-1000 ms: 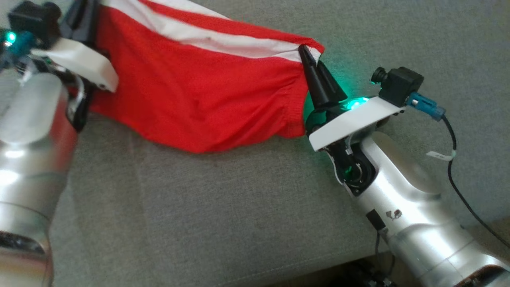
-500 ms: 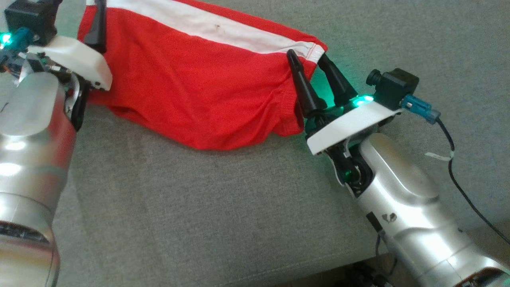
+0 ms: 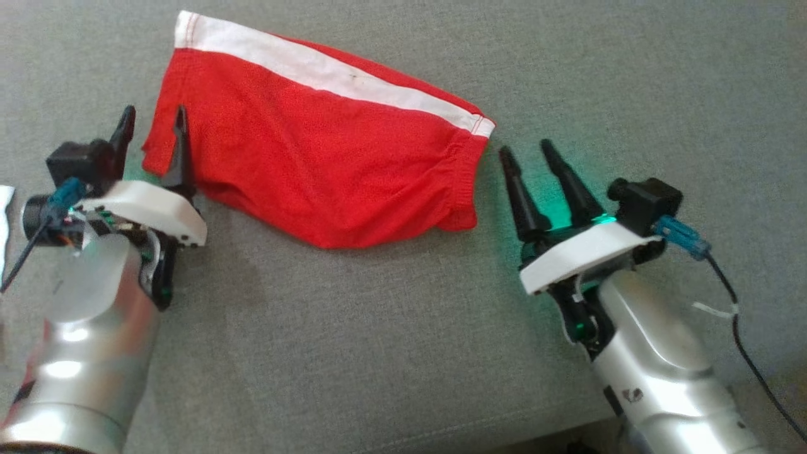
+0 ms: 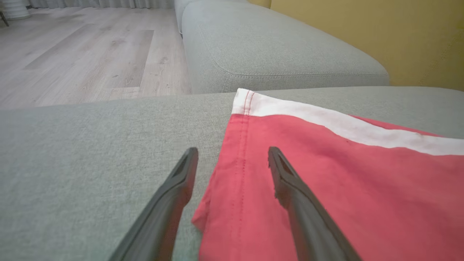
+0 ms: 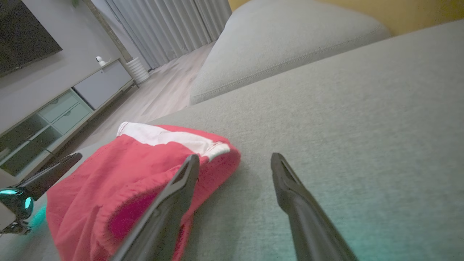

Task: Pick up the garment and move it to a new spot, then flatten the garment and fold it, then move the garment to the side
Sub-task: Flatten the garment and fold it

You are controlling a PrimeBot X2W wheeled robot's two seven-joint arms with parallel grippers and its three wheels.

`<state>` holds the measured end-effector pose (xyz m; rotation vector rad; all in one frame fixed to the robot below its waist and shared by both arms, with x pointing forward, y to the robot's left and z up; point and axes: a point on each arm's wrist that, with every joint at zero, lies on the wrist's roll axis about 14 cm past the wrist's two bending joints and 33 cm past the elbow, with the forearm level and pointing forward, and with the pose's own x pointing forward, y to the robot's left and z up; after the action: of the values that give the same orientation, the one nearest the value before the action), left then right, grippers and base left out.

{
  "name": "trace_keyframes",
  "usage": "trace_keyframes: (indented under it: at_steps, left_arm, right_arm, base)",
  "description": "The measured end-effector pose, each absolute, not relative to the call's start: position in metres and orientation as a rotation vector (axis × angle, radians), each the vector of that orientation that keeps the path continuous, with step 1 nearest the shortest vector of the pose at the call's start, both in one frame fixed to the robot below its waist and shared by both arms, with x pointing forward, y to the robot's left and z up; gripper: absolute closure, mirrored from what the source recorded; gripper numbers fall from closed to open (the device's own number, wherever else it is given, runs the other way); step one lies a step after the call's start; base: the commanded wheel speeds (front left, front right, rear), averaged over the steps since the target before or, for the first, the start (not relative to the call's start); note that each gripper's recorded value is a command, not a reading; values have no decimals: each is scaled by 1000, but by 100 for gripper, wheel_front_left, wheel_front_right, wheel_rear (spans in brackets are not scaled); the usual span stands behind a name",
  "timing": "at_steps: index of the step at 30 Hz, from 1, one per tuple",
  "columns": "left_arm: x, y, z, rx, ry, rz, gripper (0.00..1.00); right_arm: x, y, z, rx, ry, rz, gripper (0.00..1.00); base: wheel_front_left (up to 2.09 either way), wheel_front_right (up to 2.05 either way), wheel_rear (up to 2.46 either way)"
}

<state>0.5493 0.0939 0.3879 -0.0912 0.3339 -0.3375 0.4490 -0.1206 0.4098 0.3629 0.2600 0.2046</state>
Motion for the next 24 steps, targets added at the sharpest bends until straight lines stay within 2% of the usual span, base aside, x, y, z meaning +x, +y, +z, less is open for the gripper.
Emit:
trace_keyframes:
  at_steps: [4, 10, 21, 22, 23, 24]
  left_arm:
    - [544, 96, 388, -123, 335, -309, 0]
    - [539, 91, 377, -130, 366, -302, 0]
    - [538, 98, 354, -104, 454, -260, 0]
    - [538, 98, 352, -102, 465, -256, 20]
    - [539, 99, 351, -99, 474, -253, 83]
    - [540, 100, 351, -94, 479, -250, 100]
  right_arm:
    - [447, -131, 415, 287, 228, 191, 0]
    - [437, -148, 409, 266, 233, 138, 0]
    - [442, -160, 418, 240, 195, 112, 0]
    - [442, -160, 418, 240, 195, 112, 0]
    - [442, -160, 418, 240, 195, 112, 0]
    - [442, -160, 418, 240, 195, 111, 0]
  base:
    - [0, 0, 0]
    - [0, 0, 0]
    - [0, 0, 0]
    - [0, 0, 0]
    - [0, 0, 0]
    - [0, 0, 0]
